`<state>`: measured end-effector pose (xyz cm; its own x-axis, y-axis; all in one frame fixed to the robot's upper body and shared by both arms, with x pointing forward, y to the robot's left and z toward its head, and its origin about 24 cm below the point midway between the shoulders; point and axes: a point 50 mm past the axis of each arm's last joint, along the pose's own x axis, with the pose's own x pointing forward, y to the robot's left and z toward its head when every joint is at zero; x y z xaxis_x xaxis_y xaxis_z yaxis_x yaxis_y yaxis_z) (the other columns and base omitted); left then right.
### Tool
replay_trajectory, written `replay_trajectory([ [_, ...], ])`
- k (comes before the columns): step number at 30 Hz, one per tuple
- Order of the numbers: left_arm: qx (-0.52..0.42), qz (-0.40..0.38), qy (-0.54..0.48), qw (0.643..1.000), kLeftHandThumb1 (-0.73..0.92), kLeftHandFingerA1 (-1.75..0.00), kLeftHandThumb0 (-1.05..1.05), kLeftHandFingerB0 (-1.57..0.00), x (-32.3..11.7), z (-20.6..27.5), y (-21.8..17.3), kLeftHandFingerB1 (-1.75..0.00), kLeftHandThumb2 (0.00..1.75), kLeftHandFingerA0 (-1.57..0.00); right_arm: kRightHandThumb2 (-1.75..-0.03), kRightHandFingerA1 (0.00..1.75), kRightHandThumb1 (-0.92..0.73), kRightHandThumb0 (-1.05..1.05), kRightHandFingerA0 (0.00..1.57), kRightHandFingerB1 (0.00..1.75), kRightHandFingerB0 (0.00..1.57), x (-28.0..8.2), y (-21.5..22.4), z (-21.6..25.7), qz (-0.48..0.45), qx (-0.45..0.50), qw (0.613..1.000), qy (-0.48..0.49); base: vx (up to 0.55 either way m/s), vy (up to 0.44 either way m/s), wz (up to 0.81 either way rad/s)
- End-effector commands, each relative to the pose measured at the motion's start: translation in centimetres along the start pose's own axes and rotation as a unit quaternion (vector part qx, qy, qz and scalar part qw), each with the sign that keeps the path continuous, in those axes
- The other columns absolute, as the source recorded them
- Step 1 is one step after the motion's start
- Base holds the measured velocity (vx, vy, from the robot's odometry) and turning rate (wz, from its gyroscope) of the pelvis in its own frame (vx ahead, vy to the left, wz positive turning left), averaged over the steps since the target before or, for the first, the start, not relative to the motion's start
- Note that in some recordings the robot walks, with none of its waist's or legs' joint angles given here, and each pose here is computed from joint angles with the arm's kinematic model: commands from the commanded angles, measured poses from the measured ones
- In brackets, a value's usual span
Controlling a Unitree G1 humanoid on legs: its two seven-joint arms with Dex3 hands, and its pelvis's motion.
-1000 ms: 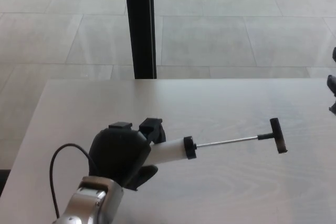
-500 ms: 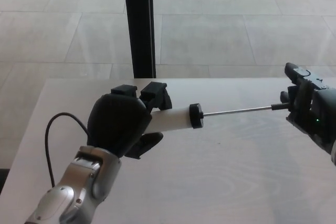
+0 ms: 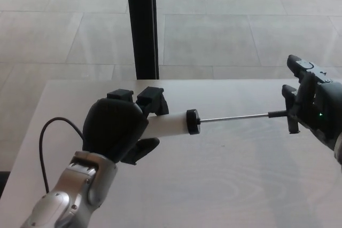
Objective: The robot uses its left hand to lift the air pump kept on the middle of the desk and use the right hand to compress the handle
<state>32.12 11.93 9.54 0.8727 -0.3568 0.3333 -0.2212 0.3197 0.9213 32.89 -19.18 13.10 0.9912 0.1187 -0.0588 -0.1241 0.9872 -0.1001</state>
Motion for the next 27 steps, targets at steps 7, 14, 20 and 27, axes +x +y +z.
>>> replay_trajectory([
  [7,-0.007,0.024,-0.014,1.000,0.50,-1.75,-0.15,-0.73,0.2,0.1,0.2,-1.59,1.12,-0.90,-1.30,0.10,-0.92,-1.04,0.00,0.04,0.00,0.4,1.9,0.4,0.018,0.018,1.000,0.007,0.00,0.000,0.00],
  [14,-0.011,0.044,-0.014,0.999,0.50,-1.75,-0.14,-0.73,0.9,0.3,0.6,-1.58,1.14,-0.92,-1.31,0.12,-0.92,-1.00,0.00,0.08,0.00,0.0,4.4,-0.6,0.031,0.022,0.999,0.021,0.00,0.000,0.00],
  [20,-0.021,0.057,0.006,0.998,0.46,-1.75,-0.18,-0.78,1.5,0.6,1.1,-1.55,1.18,-0.91,-1.31,0.12,-0.92,-0.97,0.00,0.11,0.00,-0.3,5.3,-1.7,0.035,0.031,0.999,0.022,0.00,0.000,0.00],
  [27,-0.028,0.043,0.021,0.998,0.50,-1.75,-0.15,-0.77,1.6,1.1,0.8,-1.51,1.12,-0.94,-1.32,0.13,-0.92,-0.98,0.00,0.09,0.00,0.0,5.8,-1.1,0.015,0.033,0.999,0.010,0.00,0.000,0.00],
])
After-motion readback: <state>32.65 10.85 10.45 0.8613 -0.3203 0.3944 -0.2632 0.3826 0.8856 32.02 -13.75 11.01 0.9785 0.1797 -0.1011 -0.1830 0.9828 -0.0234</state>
